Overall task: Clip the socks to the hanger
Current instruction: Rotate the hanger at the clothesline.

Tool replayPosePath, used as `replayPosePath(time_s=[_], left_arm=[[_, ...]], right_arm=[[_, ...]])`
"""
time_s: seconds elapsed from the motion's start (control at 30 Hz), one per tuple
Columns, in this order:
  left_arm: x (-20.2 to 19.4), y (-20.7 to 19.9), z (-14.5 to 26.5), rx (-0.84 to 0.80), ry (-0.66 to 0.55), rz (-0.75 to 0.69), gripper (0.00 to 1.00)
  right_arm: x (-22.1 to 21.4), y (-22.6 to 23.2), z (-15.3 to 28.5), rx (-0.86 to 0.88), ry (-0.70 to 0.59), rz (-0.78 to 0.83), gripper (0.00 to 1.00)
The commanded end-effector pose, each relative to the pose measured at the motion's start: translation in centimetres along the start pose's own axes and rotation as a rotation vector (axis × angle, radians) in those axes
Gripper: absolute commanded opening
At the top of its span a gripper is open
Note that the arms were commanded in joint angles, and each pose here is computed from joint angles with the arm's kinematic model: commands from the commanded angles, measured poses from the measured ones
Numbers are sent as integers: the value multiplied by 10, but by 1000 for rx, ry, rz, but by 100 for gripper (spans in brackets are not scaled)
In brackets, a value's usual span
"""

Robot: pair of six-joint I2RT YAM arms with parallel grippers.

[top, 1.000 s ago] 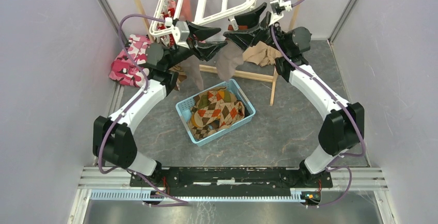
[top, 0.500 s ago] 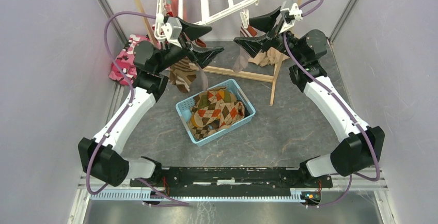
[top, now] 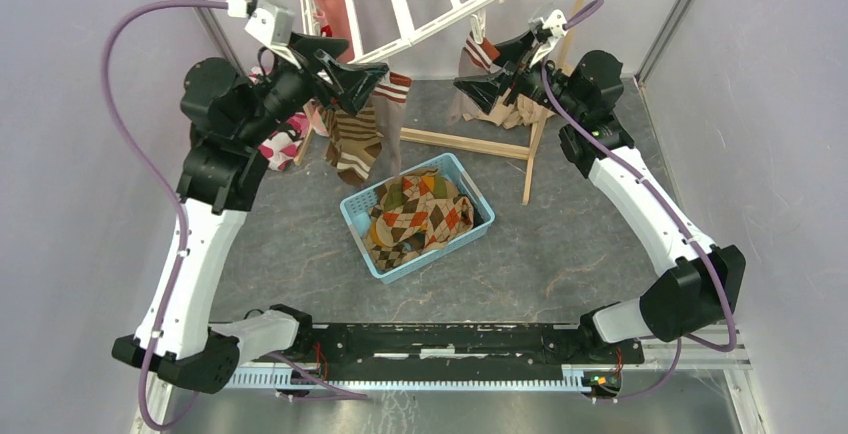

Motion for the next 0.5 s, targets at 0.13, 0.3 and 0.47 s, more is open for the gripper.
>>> replayPosePath(time_s=[0.13, 0.3, 0.47], left_arm=[[-11, 20, 34, 324, 150, 36, 98], [-23, 32, 44, 467, 163, 98, 93], [-24, 47, 50, 566, 173, 124, 87]], right_arm=[[12, -4, -2, -28, -24, 21, 85], [12, -5, -3, -31, -27, 20, 82], [12, -10, -8, -42, -24, 10, 77]])
Point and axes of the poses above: each gripper's point midway between its finger pads, its own z axis back along the fingers, its own y axis along the line the jaws close on, x = y × z, the point moved 7 cm from there along z, back along the fingers, and after that the axes turned 1 degree about z, right-handed, at the moved point
